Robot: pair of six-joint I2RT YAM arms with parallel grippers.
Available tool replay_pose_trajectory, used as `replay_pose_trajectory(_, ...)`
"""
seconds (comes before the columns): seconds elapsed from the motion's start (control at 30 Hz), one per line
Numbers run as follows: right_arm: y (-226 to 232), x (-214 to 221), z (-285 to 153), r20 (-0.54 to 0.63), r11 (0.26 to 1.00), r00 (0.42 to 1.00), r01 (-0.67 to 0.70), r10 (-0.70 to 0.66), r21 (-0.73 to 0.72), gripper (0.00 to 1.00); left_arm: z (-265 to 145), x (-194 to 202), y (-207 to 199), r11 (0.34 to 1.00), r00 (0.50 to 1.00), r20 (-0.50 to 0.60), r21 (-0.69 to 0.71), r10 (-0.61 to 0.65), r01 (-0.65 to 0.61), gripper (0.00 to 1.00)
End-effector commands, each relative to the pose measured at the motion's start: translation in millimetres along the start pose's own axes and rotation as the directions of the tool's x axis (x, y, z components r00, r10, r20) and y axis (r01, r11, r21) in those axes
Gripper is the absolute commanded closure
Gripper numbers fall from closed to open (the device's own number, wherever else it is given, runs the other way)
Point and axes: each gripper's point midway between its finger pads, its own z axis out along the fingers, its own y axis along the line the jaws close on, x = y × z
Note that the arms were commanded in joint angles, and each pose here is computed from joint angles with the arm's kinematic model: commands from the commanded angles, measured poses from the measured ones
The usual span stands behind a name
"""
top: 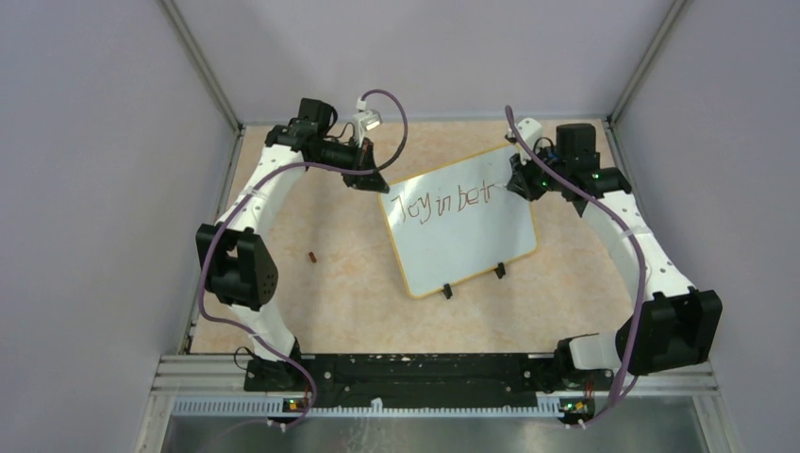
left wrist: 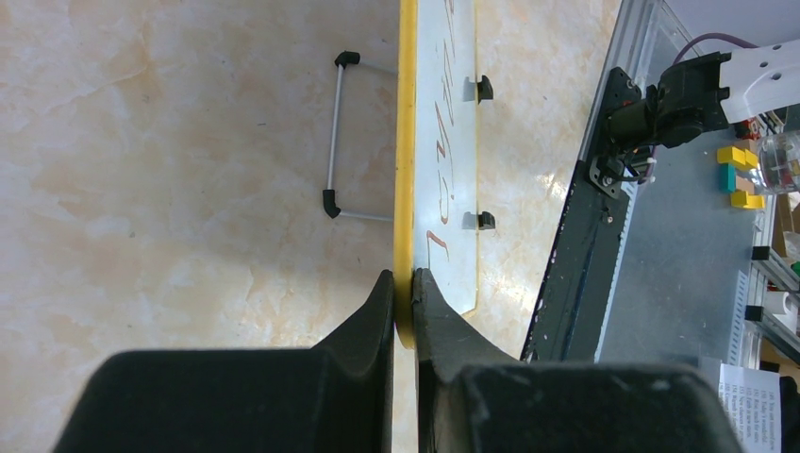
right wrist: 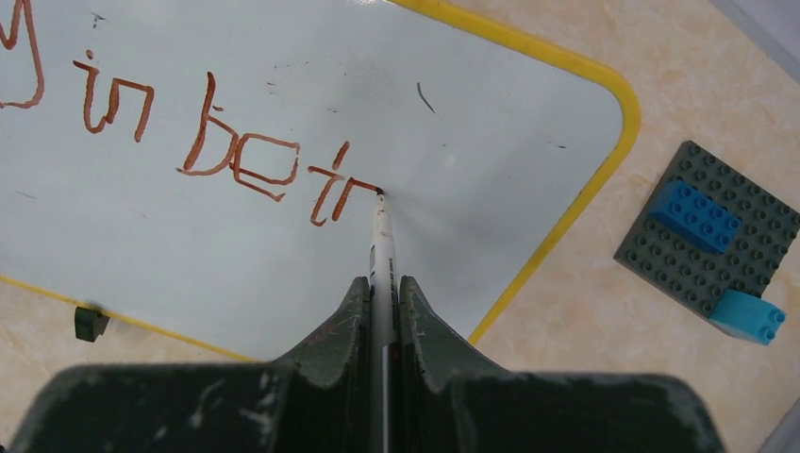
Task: Write a sentence on the whiteboard
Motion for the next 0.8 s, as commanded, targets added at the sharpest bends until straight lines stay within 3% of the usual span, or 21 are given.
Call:
replay_pose_trajectory(0.0,-20,-19,-8,0.049,0.997,0.998,0.04,-0.043,0.073,1.0,3,-5,1,0.999,0.999,0.013,0.007,0.041,-0.041,1.0)
replay_pose_trajectory(0.43,-1,11,-9,0.008,0.999,1.0,0.028,-0.028,0.022,1.0,2,-6,0,0.999,0.999,0.015,0.008,0.044,-0.044,1.0)
replay_pose_trajectory(0.77,8,2,-19,0.03,0.999,0.999,0.032,-0.032,-0.008,1.0,1,-6,-1,0.999,0.999,0.016,0.007,0.044,-0.044,1.0)
